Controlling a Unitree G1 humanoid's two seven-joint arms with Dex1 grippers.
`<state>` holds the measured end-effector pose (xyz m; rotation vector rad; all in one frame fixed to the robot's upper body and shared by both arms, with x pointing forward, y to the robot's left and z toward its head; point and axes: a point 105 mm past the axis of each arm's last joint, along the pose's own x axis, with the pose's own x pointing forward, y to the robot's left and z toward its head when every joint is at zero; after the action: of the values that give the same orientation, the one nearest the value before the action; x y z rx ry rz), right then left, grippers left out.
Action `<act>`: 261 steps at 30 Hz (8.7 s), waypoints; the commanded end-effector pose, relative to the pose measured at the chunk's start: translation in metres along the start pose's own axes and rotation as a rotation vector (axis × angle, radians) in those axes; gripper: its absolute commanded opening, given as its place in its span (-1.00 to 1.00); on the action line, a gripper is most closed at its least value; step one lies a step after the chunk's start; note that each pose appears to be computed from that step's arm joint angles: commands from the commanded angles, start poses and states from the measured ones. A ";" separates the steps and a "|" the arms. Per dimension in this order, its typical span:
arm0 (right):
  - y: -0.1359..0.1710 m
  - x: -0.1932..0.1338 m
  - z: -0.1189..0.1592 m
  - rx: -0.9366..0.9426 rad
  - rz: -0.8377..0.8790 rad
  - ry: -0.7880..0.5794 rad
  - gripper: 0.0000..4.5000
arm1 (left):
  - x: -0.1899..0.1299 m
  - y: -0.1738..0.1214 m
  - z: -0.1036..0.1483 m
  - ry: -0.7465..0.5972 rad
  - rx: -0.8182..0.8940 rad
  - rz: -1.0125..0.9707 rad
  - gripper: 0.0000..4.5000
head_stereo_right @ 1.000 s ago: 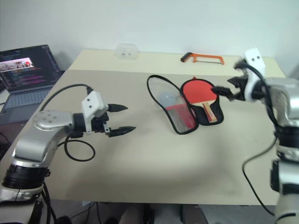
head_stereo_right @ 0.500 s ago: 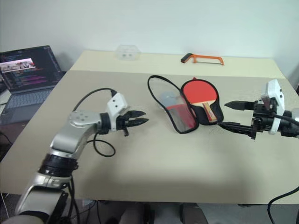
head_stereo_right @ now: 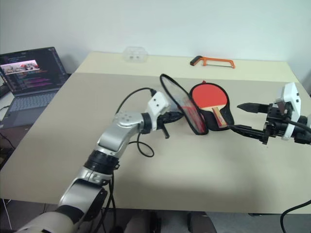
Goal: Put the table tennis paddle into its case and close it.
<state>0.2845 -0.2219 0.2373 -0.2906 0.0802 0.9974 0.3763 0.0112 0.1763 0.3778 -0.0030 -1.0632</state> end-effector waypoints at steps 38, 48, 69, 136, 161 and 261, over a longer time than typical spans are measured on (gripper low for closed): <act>-0.058 0.034 -0.073 0.919 -0.719 -0.058 1.00 | -0.042 0.023 0.035 -0.207 0.039 -0.069 0.49; -0.058 0.047 -0.093 1.203 -0.747 -0.121 1.00 | -0.097 0.012 -0.014 -0.003 0.027 0.040 0.99; -0.069 0.091 -0.094 1.268 -0.683 -0.152 1.00 | -0.117 0.006 -0.016 0.048 0.027 0.098 0.99; 0.203 0.060 -0.116 0.913 0.222 0.574 -0.98 | -0.113 0.004 -0.029 0.120 0.065 -0.002 1.00; 0.191 0.066 -0.103 0.850 0.243 0.566 -0.04 | -0.113 0.007 -0.031 0.127 0.075 0.014 1.00; 0.008 0.248 -0.029 0.039 0.223 0.354 0.30 | -0.183 -0.027 -0.023 0.196 -0.108 0.086 1.00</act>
<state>0.4102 -0.0301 0.1379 -0.4210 0.5386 1.1477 0.2695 0.1630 0.1716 0.3636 0.2467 -0.9331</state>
